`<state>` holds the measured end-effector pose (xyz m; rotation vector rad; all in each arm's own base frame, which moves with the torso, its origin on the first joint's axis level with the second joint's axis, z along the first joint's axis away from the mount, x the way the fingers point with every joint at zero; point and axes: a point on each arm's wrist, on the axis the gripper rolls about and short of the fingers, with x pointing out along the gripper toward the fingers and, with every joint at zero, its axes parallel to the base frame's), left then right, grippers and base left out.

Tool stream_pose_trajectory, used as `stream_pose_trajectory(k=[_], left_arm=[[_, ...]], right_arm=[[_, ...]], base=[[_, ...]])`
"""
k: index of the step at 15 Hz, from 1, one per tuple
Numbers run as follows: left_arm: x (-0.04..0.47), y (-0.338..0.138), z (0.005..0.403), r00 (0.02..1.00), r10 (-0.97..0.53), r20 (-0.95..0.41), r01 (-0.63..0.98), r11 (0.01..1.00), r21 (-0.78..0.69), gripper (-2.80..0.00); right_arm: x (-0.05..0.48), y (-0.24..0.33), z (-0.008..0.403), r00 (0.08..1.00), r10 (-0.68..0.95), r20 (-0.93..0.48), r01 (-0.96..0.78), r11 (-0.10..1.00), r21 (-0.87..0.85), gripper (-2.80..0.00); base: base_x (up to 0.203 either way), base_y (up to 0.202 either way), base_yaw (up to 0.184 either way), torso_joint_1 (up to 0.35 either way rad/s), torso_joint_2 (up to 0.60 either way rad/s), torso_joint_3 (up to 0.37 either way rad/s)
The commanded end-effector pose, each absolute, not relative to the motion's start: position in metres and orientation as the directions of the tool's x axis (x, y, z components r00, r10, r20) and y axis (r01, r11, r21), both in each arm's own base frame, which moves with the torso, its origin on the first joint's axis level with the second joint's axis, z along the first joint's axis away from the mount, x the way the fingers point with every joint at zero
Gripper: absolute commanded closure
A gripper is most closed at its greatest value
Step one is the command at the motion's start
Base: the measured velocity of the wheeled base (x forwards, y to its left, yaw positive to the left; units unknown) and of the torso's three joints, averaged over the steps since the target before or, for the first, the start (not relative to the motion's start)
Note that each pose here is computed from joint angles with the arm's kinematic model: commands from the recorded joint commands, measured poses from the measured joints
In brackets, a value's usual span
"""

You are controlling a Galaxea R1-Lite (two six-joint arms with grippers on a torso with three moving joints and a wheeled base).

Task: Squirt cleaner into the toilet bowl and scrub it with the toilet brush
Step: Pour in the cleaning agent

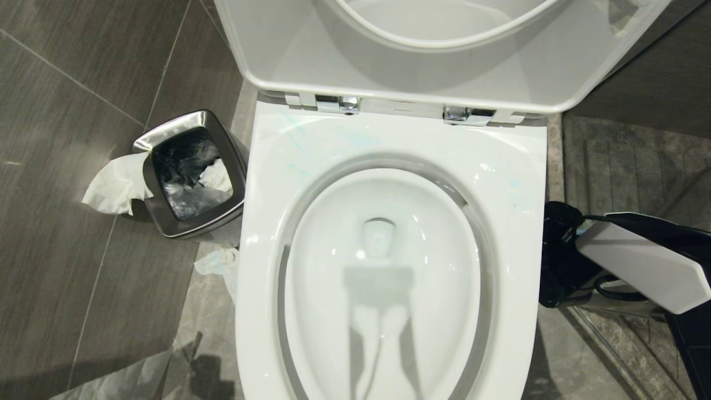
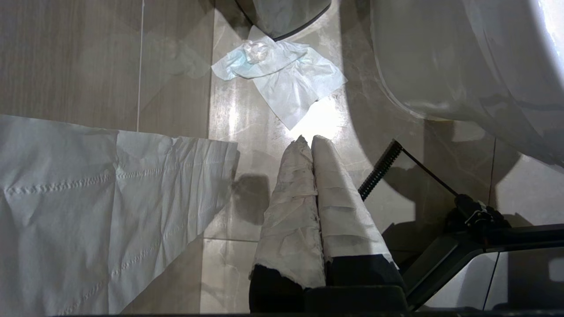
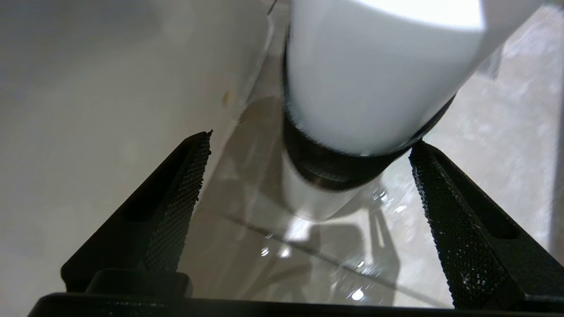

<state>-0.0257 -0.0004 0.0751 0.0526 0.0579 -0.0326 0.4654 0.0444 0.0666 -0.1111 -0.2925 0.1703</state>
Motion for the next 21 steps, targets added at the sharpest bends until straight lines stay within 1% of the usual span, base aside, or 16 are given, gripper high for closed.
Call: stream_pose_trajectory(k=[1, 4, 10, 14, 21], left_arm=[[-0.026, 0.000, 0.075, 0.998, -0.031, -0.060, 0.034, 0.998, 0.052, 0.00], [-0.026, 0.000, 0.075, 0.998, -0.031, -0.060, 0.034, 0.998, 0.052, 0.00], [-0.026, 0.000, 0.075, 0.998, -0.031, -0.060, 0.034, 0.998, 0.052, 0.00], [-0.026, 0.000, 0.075, 0.998, -0.031, -0.060, 0.034, 0.998, 0.053, 0.00], [-0.026, 0.000, 0.075, 0.998, -0.031, -0.060, 0.034, 0.998, 0.052, 0.00]], right_arm=[[0.472, 0.046, 0.059, 0.939, 0.185, 0.289, -0.146, 0.978, -0.151, -2.80], [0.481, 0.047, 0.059, 0.928, 0.184, 0.323, -0.132, 0.976, -0.175, -2.80], [0.493, 0.047, 0.073, 0.898, 0.179, 0.401, -0.107, 0.975, -0.196, -2.80], [0.499, 0.048, 0.065, 0.895, 0.181, 0.408, -0.105, 0.974, -0.202, -2.80], [0.506, 0.050, 0.079, 0.861, 0.182, 0.475, -0.085, 0.972, -0.219, -2.80]], base=[[0.000, 0.000, 0.000, 0.000, 0.00, 0.000], [0.000, 0.000, 0.000, 0.000, 0.00, 0.000], [0.000, 0.000, 0.000, 0.000, 0.00, 0.000], [0.000, 0.000, 0.000, 0.000, 0.00, 0.000], [0.000, 0.000, 0.000, 0.000, 0.00, 0.000]])
